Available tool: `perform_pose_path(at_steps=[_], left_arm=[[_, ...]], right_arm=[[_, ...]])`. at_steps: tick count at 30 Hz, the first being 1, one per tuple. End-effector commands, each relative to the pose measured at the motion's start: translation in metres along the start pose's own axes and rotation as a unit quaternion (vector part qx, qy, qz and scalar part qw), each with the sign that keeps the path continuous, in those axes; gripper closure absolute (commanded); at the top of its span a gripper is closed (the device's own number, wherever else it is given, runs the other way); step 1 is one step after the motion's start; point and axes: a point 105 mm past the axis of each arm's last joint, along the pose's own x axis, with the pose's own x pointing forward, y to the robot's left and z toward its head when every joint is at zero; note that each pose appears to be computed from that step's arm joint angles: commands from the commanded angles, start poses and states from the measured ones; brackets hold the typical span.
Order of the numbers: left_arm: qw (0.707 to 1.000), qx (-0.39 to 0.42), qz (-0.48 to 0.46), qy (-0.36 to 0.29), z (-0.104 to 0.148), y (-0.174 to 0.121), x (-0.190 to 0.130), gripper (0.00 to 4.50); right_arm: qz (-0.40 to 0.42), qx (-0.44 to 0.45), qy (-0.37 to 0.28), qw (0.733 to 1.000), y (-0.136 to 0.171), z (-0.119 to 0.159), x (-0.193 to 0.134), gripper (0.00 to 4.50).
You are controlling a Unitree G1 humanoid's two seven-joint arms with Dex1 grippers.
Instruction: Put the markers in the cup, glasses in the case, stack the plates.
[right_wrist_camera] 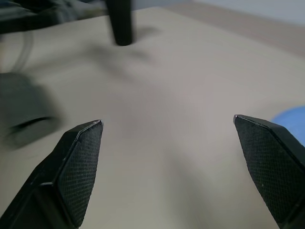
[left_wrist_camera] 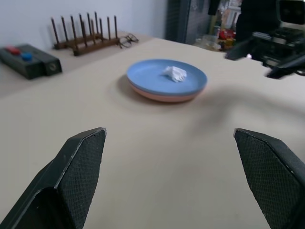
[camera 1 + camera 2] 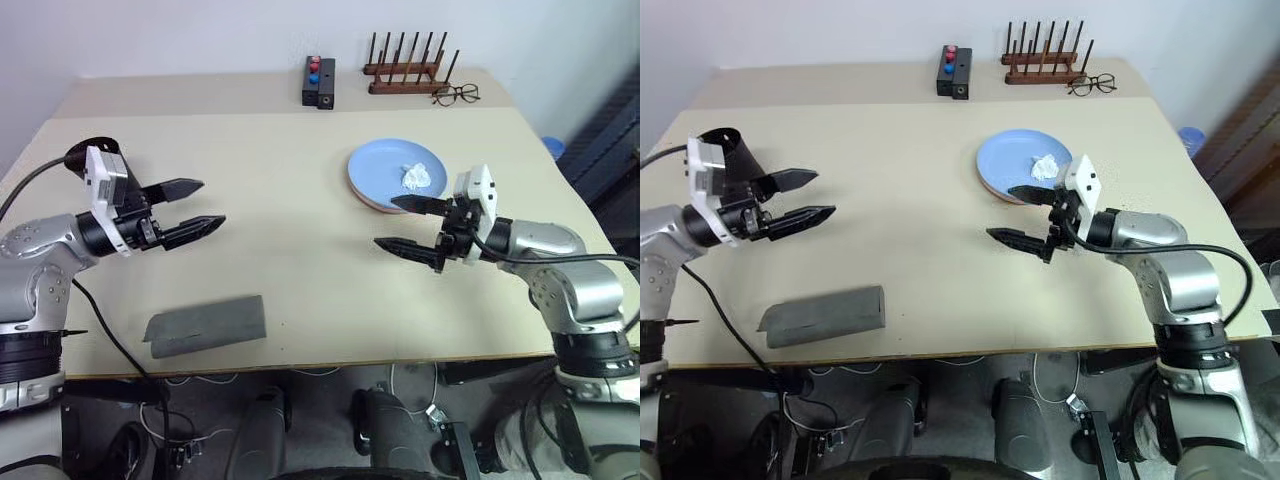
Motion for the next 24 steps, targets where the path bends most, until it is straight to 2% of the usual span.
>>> perform_pose_path(at_steps=[1, 4, 9, 15, 24], left_arm=[[1.000, 0.014, 0.006, -0.022, 0.014, -0.002, -0.011, 0.00], [0.999, 0.013, 0.008, -0.029, 0.013, -0.004, -0.006, 0.00], [0.999, 0.007, -0.015, -0.040, 0.011, -0.011, -0.009, 0.00], [0.998, 0.024, -0.041, -0.040, 0.000, -0.027, -0.011, 0.00], [0.998, 0.014, -0.062, -0.018, -0.020, -0.041, -0.023, 0.00]], right_arm=[[0.022, -0.011, -0.005, 1.000, 0.014, 0.021, -0.009, 0.03], [0.012, -0.006, -0.002, 1.000, 0.008, 0.025, -0.018, 0.03], [0.023, -0.063, 0.002, 0.998, 0.016, 0.035, -0.026, 0.03], [0.041, -0.097, 0.036, 0.994, 0.023, 0.024, -0.043, 0.03], [0.067, -0.136, 0.015, 0.988, 0.028, 0.033, -0.047, 0.03]])
